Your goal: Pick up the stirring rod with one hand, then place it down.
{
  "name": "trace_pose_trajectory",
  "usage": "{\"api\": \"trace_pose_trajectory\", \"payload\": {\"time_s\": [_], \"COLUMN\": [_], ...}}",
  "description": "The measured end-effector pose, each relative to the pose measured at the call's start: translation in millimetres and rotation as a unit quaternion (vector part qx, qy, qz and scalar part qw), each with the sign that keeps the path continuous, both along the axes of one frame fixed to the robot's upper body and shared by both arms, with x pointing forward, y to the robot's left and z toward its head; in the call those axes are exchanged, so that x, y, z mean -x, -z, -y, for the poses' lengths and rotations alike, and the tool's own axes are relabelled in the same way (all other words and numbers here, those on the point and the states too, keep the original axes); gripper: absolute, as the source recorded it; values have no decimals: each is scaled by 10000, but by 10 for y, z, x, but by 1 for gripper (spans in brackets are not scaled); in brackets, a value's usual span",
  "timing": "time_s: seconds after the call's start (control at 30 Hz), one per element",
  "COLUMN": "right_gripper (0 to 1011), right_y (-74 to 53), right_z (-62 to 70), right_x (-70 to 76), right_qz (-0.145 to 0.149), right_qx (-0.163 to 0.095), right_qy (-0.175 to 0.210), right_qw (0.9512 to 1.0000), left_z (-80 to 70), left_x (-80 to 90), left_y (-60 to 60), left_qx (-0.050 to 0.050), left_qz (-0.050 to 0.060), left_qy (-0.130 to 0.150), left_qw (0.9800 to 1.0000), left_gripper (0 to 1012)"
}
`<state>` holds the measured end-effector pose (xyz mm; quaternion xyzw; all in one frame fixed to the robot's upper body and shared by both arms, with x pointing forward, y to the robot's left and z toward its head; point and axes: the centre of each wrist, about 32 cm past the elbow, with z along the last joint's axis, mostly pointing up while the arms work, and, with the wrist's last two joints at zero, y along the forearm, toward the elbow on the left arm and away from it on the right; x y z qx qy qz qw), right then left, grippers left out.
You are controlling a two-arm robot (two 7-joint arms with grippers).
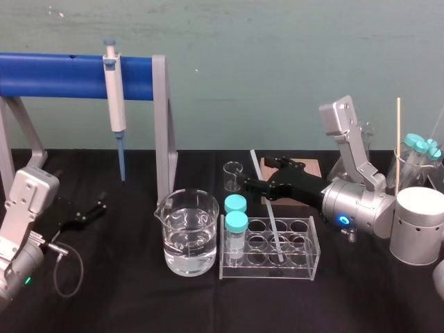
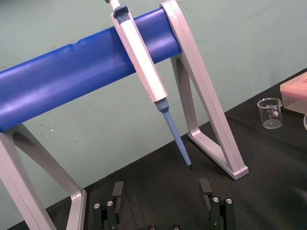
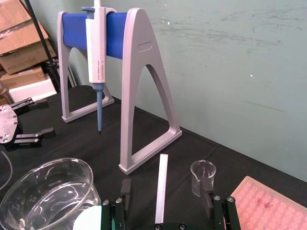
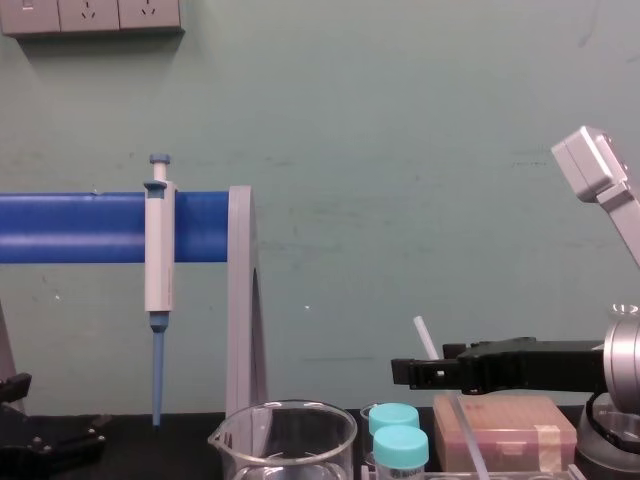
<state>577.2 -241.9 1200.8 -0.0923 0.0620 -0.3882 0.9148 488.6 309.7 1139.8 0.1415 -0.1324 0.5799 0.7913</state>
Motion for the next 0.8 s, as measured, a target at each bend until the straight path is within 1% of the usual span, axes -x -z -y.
{"api": "trace_pose_trajectory", "payload": {"time_s": [0.03, 0.1, 0.13, 0.17, 0.2, 0.23, 0.27, 0.33, 0.37, 0.43, 0.5, 0.53, 0.6, 0.67, 0.73, 0.8], "right_gripper": [888, 838, 838, 788, 768, 712, 712, 651, 595, 553, 468, 449, 365, 332, 247, 205], "right_y": [0, 0, 0, 0, 1, 1, 1, 1, 1, 1, 2, 2, 3, 3, 3, 3], "right_z": [1, 2, 2, 3, 4, 5, 5, 6, 7, 7, 8, 8, 8, 8, 8, 8], "right_x": [0, 0, 0, 0, 0, 1, 1, 1, 1, 1, 1, 2, 2, 2, 2, 2], "right_qz": [0, 1, 1, 0, 1, 0, 0, 0, 0, 0, 0, 0, -1, -1, 0, 0], "right_qx": [-1, -3, -4, -5, -6, -7, -7, -9, -9, -10, -12, -13, -15, -17, -18, -19], "right_qy": [0, 0, 0, 0, 0, 0, 0, 0, 0, 0, -1, -1, -3, -4, -5, -5], "right_qw": [10000, 10000, 10000, 10000, 10000, 10000, 10000, 10000, 10000, 10000, 10000, 10000, 10000, 10000, 10000, 10000], "left_z": [0, 0, 0, 0, 0, 0, 0, 0, 0, 0, 0, 0, 0, 0, 0, 0], "left_x": [0, 0, 0, 0, 0, 0, 0, 0, 0, 0, 0, 0, 0, 0, 0, 0], "left_y": [0, 0, 0, 0, 0, 0, 0, 0, 0, 0, 0, 0, 0, 0, 0, 0], "left_qx": [0, 0, 0, 0, 0, 0, 0, 0, 0, 0, 0, 0, 0, 0, 0, 0], "left_qz": [0, 0, 1, 0, 0, 0, 0, 0, 0, 0, 0, 0, 0, 0, 0, 0], "left_qy": [0, 0, 0, 0, 0, 0, 0, 0, 0, 0, 0, 0, 0, 0, 0, 0], "left_qw": [10000, 10000, 10000, 10000, 10000, 10000, 10000, 10000, 10000, 10000, 10000, 10000, 10000, 10000, 10000, 10000], "left_gripper": [1000, 1000, 1000, 1000, 1000, 1000, 1000, 1000, 1000, 1000, 1000, 1000, 1000, 1000, 1000, 1000]}}
